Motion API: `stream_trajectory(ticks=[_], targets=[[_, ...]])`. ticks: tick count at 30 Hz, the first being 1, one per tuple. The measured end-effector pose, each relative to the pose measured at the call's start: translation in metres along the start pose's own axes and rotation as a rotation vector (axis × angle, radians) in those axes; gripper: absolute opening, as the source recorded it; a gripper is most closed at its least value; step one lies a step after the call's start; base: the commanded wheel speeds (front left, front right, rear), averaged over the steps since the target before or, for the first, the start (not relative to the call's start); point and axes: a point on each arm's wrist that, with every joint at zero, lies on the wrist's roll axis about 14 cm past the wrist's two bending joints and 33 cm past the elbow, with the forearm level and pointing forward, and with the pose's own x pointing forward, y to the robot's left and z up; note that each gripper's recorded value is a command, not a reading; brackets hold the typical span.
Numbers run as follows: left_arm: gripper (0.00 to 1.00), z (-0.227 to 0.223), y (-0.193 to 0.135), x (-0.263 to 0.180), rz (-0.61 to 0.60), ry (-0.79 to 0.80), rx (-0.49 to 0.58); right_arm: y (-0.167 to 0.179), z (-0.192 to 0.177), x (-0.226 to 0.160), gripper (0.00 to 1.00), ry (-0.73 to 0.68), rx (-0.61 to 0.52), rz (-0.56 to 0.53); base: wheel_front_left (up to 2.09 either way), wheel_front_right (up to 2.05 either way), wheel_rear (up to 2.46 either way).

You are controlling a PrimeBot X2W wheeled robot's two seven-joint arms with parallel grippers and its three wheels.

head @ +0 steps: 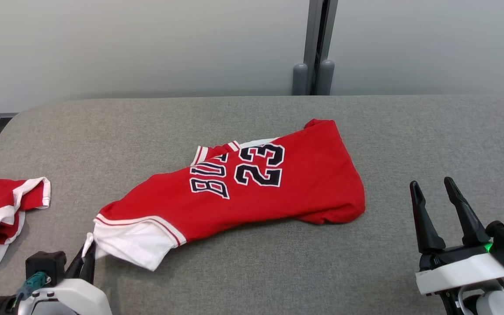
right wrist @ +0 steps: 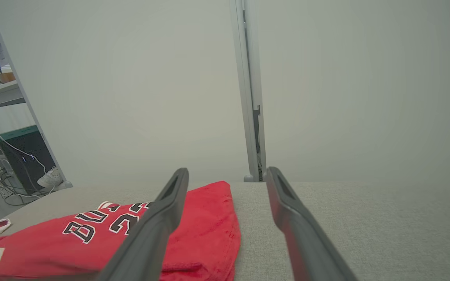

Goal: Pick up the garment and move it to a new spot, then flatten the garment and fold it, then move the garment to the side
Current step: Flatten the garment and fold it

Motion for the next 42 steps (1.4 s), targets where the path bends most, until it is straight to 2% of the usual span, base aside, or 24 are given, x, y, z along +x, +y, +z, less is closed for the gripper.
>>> stream_trajectory(ticks=[8,12,13,14,15,16,27,35,42], targets=[[0.00,-0.019,0.037,-0.007,0.126,0.059,0.095,-0.008,-0.003,-0.001,1.00,0.010,-0.003,-0.021,0.00,0.00,0.00],[0.00,-0.031,0.029,-0.006,0.115,0.090,0.085,-0.009,-0.005,-0.001,1.00,0.015,-0.004,-0.024,0.00,0.00,0.00],[0.20,-0.033,0.026,-0.005,0.109,0.095,0.077,-0.009,-0.006,-0.001,1.00,0.018,-0.004,-0.024,0.00,0.00,0.00],[0.46,-0.034,0.024,-0.005,0.105,0.097,0.071,-0.009,-0.007,-0.002,1.00,0.022,-0.004,-0.023,0.00,0.00,0.00],[0.90,-0.035,0.023,-0.005,0.104,0.101,0.069,-0.009,-0.008,-0.002,1.00,0.025,-0.004,-0.022,0.00,0.00,0.00],[1.00,-0.037,0.021,-0.005,0.101,0.105,0.064,-0.008,-0.009,-0.003,1.00,0.030,-0.004,-0.021,0.00,0.00,0.00],[1.00,-0.003,0.006,0.004,0.081,-0.027,0.032,-0.010,-0.006,-0.007,1.00,0.024,0.000,-0.029,0.00,0.00,0.00],[1.00,0.041,-0.011,0.004,0.057,-0.180,0.023,-0.012,-0.001,-0.012,1.00,0.011,0.005,-0.039,0.00,0.00,0.00],[1.00,0.042,-0.032,0.003,0.005,-0.188,-0.007,0.005,-0.025,-0.013,1.00,0.079,0.081,-0.003,0.00,0.00,0.00]])
